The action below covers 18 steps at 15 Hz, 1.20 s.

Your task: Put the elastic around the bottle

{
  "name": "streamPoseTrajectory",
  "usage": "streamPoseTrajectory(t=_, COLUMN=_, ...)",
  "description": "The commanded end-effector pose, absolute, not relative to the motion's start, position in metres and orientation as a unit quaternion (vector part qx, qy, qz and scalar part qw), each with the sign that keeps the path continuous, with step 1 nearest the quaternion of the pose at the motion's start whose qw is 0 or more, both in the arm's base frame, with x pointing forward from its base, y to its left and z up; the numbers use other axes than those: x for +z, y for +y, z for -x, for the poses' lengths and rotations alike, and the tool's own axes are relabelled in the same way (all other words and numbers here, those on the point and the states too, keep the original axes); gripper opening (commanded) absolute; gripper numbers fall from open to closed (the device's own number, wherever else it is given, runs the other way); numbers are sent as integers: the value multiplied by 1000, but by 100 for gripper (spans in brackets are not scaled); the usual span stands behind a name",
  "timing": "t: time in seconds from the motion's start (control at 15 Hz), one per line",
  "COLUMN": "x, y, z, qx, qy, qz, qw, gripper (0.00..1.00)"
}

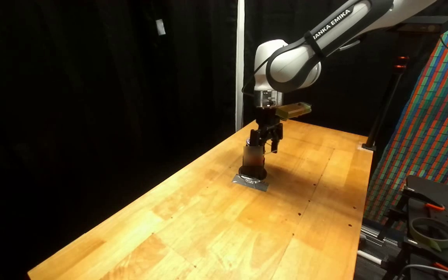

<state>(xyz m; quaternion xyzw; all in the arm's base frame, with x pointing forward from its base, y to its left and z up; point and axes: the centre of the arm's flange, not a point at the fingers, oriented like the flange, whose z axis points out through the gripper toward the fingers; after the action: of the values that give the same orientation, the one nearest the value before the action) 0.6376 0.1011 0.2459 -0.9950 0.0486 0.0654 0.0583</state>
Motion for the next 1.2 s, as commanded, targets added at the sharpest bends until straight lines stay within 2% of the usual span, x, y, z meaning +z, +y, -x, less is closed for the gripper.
streamPoseTrajectory(t=0.0, x=252, y=100, z=-605, qx=64, qy=50, qz=994, qw=67, gripper=100)
streamPoseTrajectory(t=0.47, x=255, y=94, z=-575, qx=-23, qy=63, qz=996, qw=51, gripper=100)
streamPoseTrajectory(t=0.73, x=240, y=105, z=-592, qx=-71, qy=59, qz=994, qw=59, gripper=100)
streamPoseTrajectory(t=1.13, x=213, y=122, z=-618, qx=-80, qy=57, qz=994, qw=51, gripper=100)
